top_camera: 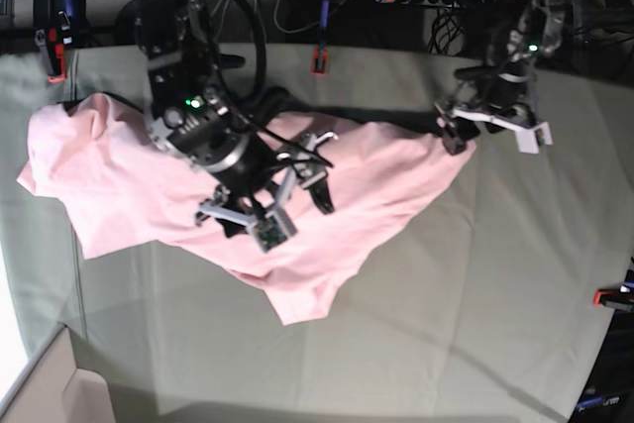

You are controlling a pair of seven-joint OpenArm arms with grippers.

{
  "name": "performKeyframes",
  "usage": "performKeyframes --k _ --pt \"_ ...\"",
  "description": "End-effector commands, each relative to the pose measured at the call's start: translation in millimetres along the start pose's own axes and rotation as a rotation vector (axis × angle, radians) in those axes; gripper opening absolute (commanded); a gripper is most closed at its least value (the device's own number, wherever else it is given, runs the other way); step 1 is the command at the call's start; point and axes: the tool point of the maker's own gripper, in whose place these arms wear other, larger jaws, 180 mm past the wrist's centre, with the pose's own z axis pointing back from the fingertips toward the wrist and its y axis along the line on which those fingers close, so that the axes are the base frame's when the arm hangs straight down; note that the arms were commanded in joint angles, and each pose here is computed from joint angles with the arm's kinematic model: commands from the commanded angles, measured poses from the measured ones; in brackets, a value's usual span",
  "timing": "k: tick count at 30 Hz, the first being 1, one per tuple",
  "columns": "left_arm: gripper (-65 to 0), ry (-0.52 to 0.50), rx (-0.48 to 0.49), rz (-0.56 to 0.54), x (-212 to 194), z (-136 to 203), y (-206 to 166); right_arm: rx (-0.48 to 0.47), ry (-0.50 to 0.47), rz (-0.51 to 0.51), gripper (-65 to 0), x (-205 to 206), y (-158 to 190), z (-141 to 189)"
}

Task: Layout the t-shirt on the table in an organized manner, then fold the t-shirt properly
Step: 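Grasp a shirt corner with the left gripper and pull it outward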

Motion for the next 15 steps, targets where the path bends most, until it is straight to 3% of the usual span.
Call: performKeyframes --k 1,6,10,12,15 --pt "-16.0 -0.040 -0.016 -0.009 13.7 -5.2 -4.1 0.000 -0.052 -0.001 -24.7 12.9 -2.2 4.1" --pt "-16.5 0.012 -0.042 -0.028 -2.4 -20.7 -18.2 -0.008 -0.038 -0.010 -24.7 4.9 -2.6 9.1" --pt "-19.3 -0.010 -0.077 -0.038 9.1 -26.6 -33.9 -0.029 -0.018 -0.007 -24.8 -5.2 -10.8 16.0" --pt "-29.1 -0.018 -0.082 -0.032 14.0 -28.8 -35.9 -0.052 0.009 0.004 -24.8 -16.7 -21.0 22.4" --pt "-54.2 -0.052 -0.096 -0.033 31.0 -34.6 -43.9 -0.084 0.035 0.004 -24.7 -28.6 -33.8 31.3"
